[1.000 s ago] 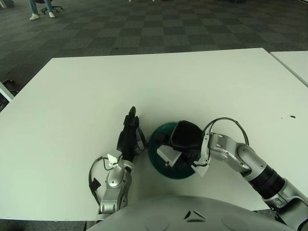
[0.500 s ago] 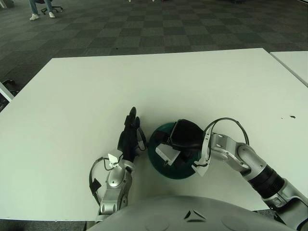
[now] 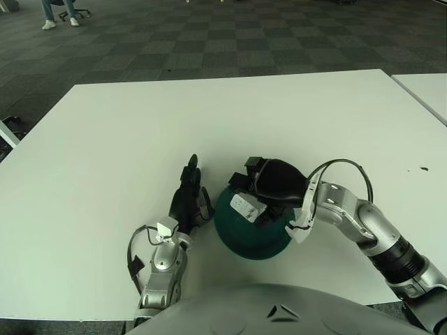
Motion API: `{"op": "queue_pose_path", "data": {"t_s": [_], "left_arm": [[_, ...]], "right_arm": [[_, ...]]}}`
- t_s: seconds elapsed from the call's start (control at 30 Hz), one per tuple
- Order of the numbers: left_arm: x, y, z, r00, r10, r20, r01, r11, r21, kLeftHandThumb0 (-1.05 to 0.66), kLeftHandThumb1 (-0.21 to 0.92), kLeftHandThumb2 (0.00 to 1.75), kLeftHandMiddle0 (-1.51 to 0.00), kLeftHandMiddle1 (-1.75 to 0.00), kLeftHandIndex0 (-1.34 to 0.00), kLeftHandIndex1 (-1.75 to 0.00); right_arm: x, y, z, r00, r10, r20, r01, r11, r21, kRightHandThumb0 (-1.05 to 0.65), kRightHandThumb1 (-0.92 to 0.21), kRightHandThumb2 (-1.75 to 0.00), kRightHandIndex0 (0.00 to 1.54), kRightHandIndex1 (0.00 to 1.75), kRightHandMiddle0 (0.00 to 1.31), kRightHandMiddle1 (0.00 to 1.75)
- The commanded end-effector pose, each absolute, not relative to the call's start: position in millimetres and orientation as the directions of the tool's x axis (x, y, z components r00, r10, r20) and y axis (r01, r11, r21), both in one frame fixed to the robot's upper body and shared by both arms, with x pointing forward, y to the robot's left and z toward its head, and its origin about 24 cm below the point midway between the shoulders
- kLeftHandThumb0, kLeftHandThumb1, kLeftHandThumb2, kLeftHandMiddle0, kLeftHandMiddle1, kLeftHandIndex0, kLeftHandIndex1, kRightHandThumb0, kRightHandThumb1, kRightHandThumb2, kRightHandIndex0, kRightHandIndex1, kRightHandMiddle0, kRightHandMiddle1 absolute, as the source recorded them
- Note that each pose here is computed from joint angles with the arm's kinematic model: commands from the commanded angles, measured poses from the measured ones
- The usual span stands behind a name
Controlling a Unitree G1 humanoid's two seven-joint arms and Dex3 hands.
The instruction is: Put the charger into the plate.
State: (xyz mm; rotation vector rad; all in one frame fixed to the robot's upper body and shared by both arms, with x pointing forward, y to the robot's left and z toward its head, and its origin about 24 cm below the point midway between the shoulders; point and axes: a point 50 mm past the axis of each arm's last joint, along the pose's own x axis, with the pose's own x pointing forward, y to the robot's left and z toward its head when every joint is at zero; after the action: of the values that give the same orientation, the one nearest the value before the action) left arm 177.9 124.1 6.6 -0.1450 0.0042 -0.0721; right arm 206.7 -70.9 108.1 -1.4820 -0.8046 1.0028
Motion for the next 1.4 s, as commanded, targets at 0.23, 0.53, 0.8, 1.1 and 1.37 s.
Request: {"op": "queue_pose_path", "data": {"t_s": [0.23,0.53,0.8,1.1,1.37], "left_arm": [[177,125,6,0.999,-0.041,0.022,0.044,0.989,-0.143,-0.99,0.92,1.15,-0.04,-0.01,-0.01,-0.09],[177,124,7,0.999,-0.044,0.027,0.048,0.984,-0.171,-1.03,0.92,1.13,-0.04,-0.01,0.0,-0.1],[177,126,6,0.998,-0.062,0.019,0.064,0.985,-0.16,-1.05,0.92,1.13,-0.06,-0.01,0.0,-0.14],[175,127,5,0.997,-0.078,0.01,0.078,0.985,-0.152,-1.05,0.92,1.09,-0.07,-0.01,0.0,-0.14],[172,126,5,0.998,-0.061,0.004,0.061,0.976,-0.208,-1.03,0.92,1.08,-0.1,-0.01,0.0,-0.24]], "right_arm": [[209,-79,118,0.432,0.896,-0.104,0.029,-0.129,-0.991,-1.05,-0.92,-0.98,0.01,0.0,0.0,0.04],[212,-81,115,0.44,0.894,-0.081,0.028,-0.104,-0.994,-1.05,-0.92,-0.95,0.0,0.0,0.0,0.0],[221,-84,120,0.444,0.892,-0.087,-0.035,-0.08,-0.996,-1.05,-0.92,-0.94,0.0,0.0,0.0,0.0],[266,-102,131,0.611,0.787,-0.089,-0.403,0.213,-0.89,-1.05,-0.92,-0.93,0.03,0.01,0.0,0.0],[260,-141,90,0.853,0.52,0.038,-0.44,0.756,-0.484,-1.05,-0.92,-0.86,0.1,0.03,0.05,0.03]]}}
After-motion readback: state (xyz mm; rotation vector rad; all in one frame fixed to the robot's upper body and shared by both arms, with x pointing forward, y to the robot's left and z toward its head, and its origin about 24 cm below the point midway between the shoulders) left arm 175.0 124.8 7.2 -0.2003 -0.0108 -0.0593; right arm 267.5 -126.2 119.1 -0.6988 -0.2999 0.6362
